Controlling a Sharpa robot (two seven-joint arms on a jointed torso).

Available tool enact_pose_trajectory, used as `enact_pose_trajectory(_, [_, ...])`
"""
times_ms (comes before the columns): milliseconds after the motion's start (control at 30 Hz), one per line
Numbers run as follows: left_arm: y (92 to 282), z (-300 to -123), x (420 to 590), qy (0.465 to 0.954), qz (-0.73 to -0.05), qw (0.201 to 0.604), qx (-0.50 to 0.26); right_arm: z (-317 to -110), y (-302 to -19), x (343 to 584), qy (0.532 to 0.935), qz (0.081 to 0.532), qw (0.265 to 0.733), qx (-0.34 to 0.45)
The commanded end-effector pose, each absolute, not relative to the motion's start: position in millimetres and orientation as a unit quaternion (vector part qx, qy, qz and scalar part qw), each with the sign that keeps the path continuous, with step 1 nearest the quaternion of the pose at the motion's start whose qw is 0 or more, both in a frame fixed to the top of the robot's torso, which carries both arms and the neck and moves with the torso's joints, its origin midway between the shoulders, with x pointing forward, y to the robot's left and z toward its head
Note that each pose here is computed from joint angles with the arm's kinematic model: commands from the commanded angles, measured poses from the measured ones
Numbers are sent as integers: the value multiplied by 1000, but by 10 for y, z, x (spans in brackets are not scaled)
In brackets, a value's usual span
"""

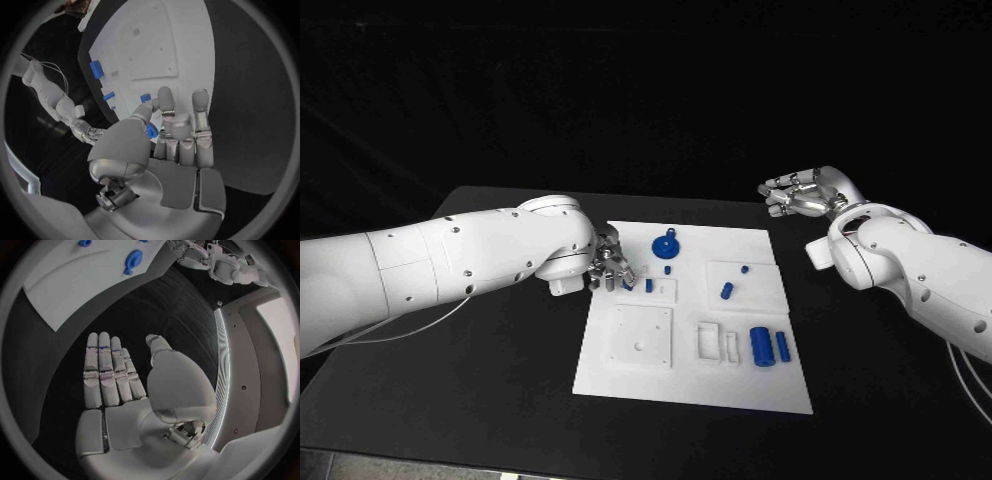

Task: Assemble the parts on the task board

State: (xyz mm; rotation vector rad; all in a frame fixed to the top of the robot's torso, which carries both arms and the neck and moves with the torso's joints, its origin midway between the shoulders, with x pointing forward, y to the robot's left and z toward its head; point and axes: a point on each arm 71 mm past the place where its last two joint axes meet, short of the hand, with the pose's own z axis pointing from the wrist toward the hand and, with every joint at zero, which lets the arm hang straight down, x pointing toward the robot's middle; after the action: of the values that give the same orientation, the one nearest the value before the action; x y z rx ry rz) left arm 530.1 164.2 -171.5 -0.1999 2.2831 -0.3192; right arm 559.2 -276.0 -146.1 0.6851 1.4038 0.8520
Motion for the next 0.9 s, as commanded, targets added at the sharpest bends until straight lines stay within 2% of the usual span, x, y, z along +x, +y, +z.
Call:
enact_pose_trajectory(33, [1656, -1813, 5253, 918, -106, 376, -65, -1458, -2745, 5588, 614, 378, 628, 293])
enact_pose_trajectory(900, [1651, -1828, 5269, 924, -111, 360, -66, -1471, -2739, 5591, 615, 378, 627, 294])
